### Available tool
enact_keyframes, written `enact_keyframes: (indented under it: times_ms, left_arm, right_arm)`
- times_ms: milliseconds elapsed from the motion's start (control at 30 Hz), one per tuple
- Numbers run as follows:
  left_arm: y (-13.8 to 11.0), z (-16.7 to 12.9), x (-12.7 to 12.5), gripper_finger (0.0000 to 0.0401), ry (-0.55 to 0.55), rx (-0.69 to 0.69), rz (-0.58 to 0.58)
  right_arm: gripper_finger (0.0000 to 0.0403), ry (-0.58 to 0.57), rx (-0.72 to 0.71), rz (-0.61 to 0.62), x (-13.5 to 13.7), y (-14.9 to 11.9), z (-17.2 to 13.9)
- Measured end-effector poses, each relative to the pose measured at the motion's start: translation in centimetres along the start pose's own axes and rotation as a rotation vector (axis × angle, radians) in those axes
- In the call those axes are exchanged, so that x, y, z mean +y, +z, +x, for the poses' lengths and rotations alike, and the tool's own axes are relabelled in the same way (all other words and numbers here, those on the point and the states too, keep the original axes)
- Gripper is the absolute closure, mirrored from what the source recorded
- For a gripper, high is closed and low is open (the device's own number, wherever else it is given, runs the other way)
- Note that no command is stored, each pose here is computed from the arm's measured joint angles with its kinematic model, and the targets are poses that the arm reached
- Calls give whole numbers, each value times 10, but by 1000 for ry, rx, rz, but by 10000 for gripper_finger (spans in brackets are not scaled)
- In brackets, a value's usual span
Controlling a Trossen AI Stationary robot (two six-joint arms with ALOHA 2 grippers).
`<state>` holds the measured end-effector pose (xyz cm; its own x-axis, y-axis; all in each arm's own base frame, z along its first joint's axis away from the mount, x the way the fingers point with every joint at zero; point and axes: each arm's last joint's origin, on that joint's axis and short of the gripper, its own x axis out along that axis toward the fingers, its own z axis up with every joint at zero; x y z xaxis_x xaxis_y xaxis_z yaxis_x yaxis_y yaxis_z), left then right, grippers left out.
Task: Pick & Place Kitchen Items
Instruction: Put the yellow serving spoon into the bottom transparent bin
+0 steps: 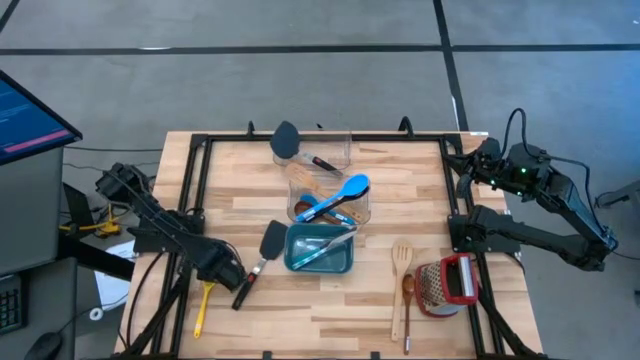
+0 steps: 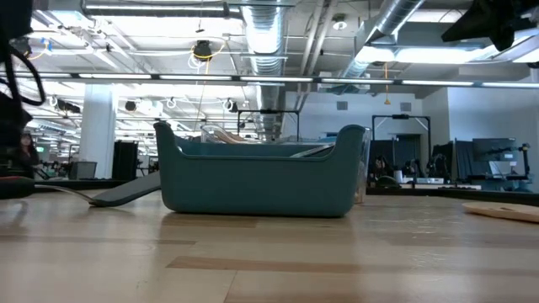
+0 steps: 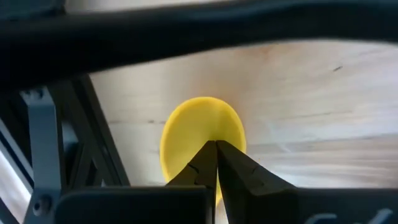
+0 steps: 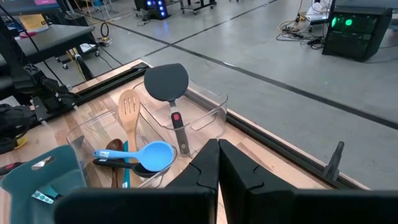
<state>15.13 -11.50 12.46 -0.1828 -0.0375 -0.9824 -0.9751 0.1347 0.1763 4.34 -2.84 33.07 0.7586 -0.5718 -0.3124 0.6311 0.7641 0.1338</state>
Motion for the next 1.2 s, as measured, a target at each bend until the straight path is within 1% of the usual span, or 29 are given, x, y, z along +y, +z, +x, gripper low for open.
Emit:
enact_keyframes:
  times_ms: [100, 367, 500, 767, 900, 967, 1033, 1167, 1200]
  left_arm:
    - [5, -1, -2, 399, -5, -13, 13]
    - [16, -2, -6, 399, -45, -108, -26]
    - [21, -2, -10, 399, -100, -206, -42]
    - [32, -3, -13, 399, -139, -320, -82]
    - [36, -12, -12, 400, -231, -413, -69]
    - [36, -24, -10, 400, -301, -397, -54]
    - [35, -35, -6, 400, -351, -337, -37]
    - [30, -64, 4, 400, -455, -77, -49]
    - [29, -68, 7, 400, -465, -17, -61]
  right_arm:
    - [403, 0, 0, 0, 0, 0, 0]
    - [403, 0, 0, 0, 0, 0, 0]
    - [403, 0, 0, 0, 0, 0, 0]
    - [403, 0, 0, 0, 0, 0, 0]
    - [403, 0, 0, 0, 0, 0, 0]
    - [403, 0, -1, 0, 0, 0, 0]
    - [403, -1, 0, 0, 0, 0, 0]
    - [403, 0, 0, 0, 0, 0, 0]
    - [403, 0, 0, 0, 0, 0, 0]
